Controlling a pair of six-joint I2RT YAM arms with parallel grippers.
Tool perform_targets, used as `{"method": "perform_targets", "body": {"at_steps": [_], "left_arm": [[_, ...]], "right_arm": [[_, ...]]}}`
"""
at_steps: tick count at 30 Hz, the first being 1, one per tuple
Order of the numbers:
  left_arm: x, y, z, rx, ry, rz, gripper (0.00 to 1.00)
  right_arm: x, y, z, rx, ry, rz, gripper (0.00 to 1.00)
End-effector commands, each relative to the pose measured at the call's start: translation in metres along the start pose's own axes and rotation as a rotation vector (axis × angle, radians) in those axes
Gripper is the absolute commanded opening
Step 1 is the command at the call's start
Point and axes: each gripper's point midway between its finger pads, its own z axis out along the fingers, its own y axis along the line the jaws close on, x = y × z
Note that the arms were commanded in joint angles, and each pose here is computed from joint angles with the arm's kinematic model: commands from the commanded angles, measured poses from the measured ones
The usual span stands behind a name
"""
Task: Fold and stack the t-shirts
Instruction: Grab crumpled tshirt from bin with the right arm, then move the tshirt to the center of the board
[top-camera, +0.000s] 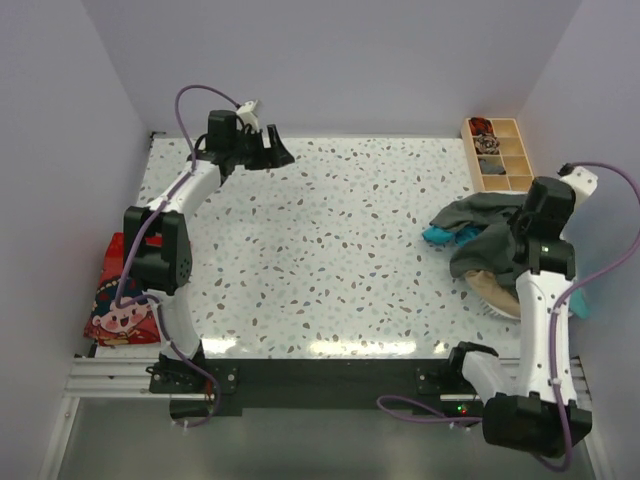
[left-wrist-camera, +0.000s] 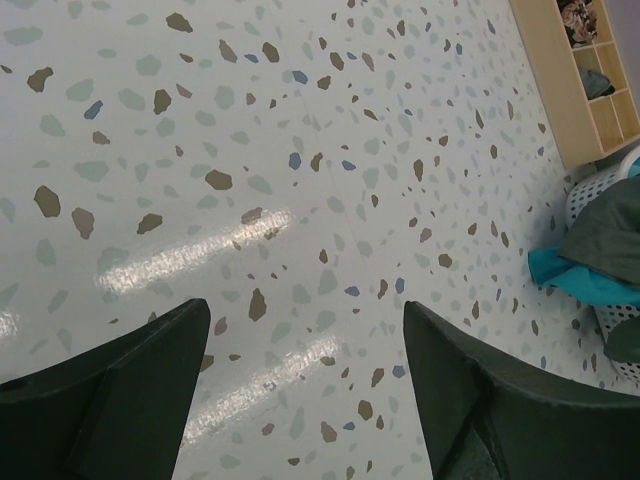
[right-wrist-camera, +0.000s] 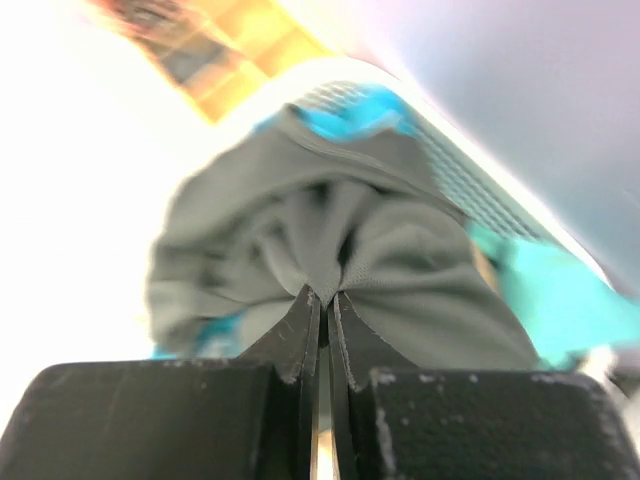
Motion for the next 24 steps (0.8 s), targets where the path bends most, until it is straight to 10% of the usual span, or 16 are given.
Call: {"method": "perform_targets", "body": {"at_steps": [1,13,24], "left_arm": [[-0.02,-0.016,-0.002,0.028,-0.043,0.036,0.82],[-0.024,-0.017,-0.011,0.002,-0.079,0.032,0.8],[-0.037,0.002,-0.049,-0.131,-0.168,0.018,0.79]], "right_arm": [[-0.052,0.06,-0.05,-0.408,-0.096,0.009,0.0],[-0.054,0.231,-0.238,-1.55,0.086,-0.223,0.0],[0.095,0.381,-0.24,-1.562,0.427,-0.519,0.0]]}}
